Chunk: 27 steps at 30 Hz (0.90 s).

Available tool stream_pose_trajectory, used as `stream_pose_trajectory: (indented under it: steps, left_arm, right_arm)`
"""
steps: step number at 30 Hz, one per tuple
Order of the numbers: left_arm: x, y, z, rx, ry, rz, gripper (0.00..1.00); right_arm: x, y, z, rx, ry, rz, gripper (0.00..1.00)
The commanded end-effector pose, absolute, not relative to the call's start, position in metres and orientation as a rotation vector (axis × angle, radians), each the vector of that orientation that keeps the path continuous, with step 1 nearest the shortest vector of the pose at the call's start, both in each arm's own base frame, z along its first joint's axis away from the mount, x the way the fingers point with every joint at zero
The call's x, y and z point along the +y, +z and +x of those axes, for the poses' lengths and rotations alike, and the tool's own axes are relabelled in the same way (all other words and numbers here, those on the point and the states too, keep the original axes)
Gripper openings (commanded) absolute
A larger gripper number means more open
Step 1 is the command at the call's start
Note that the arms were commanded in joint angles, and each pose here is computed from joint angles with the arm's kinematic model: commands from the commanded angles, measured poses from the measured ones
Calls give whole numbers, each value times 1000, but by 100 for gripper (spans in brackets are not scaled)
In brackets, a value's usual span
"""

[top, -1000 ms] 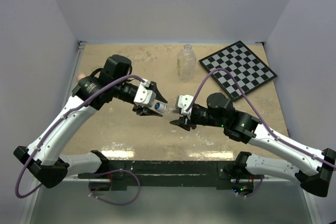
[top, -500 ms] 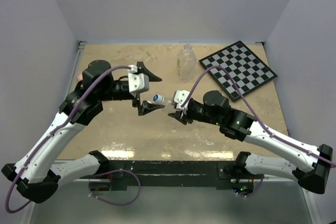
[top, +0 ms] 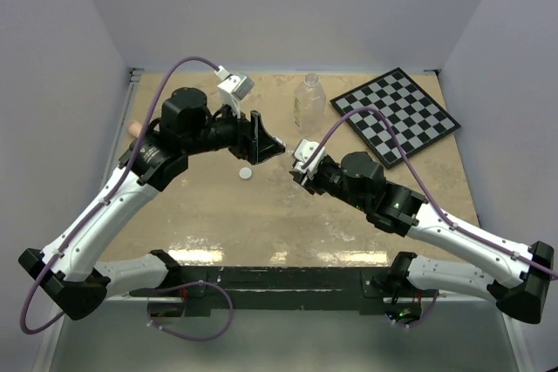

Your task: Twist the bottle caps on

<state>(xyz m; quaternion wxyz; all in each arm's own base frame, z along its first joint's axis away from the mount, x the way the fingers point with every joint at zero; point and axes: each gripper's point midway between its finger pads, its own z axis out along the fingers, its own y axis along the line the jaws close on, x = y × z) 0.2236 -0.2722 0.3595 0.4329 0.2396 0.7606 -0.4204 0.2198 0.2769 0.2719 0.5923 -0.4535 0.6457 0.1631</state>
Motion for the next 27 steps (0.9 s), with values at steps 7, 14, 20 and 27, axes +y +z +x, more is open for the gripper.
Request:
stream_pose_trajectory:
  steps: [7,14,20,27]
  left_arm:
    - [-292,382,220,1950,-1249,467,65]
    - [-291,379,222,1962,-1232,470,55]
    - [-293,381,221,1955,-1236,499,34]
    - [-295,385,204,1861,-1262,683,12]
  right_arm:
    - [273,282,228,1477,318,-997,0]
    - [274,280,228,1479,313,-1001,0]
    - [274,281,228,1477,316,-999,0]
    - [284,300,208,1407,455,-1028,0]
